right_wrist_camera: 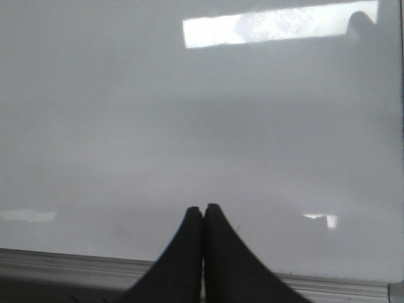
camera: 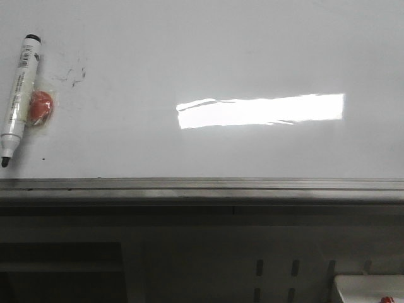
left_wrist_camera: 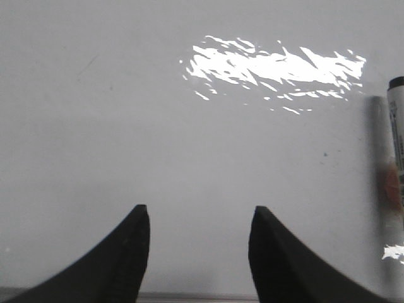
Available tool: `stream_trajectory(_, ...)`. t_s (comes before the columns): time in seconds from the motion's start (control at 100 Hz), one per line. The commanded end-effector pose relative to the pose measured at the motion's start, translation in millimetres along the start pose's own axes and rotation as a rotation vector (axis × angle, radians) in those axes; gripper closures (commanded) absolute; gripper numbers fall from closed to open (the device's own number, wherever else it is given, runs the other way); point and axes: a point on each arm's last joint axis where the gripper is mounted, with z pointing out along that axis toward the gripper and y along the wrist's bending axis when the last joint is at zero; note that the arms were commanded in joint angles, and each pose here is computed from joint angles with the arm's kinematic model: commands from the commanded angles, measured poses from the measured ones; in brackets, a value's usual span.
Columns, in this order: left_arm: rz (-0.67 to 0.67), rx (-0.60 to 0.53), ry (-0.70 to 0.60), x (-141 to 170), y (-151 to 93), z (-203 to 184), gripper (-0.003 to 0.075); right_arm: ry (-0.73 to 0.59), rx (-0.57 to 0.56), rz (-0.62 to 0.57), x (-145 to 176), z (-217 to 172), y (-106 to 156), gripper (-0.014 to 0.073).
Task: Write number 4 on whiteboard
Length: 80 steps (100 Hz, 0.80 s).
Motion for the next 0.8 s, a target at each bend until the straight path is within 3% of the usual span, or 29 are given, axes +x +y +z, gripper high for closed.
stream_trajectory(0.0, 0.055, 0.065, -0.114, -22, -9, 8, 0.0346, -0.103, 0.005, -0.003, -19, -1, 0, 0.0659)
stream_trajectory(0.15, 0.206, 0.292, -0.166, -24, -40, 22, 0.0346, -0.103, 0.005, -0.003, -19, -1, 0, 0.0659)
stream_trajectory(0.27, 0.181, 0.408, -0.114, -15, -62, 37, 0.0346, -0.103, 0.005, -0.003, -19, -1, 0, 0.0659)
stream_trajectory(0.45, 0.155, 0.459, -0.019, -7, -88, 62, 0.0346, -0.103, 0.005, -0.003, -19, -1, 0, 0.0659)
stream_trajectory(0.61, 0.047, 0.360, 0.073, 2, -87, 81, 0.0352, -0.103, 0.005, -0.003, -19, -1, 0, 0.0659)
stream_trajectory(0.66, 0.014, 0.330, 0.096, 5, -85, 83, 0.0392, -0.103, 0.005, -0.003, -19, -1, 0, 0.0659)
stream_trajectory(0.71, -0.007, 0.310, 0.122, 8, -84, 84, 0.0484, -0.103, 0.005, -0.003, -19, -1, 0, 0.0659)
stream_trajectory(0.79, -0.001, 0.313, 0.131, 9, -84, 84, 0.0728, -0.082, 0.004, -0.003, -17, -1, 0, 0.0659)
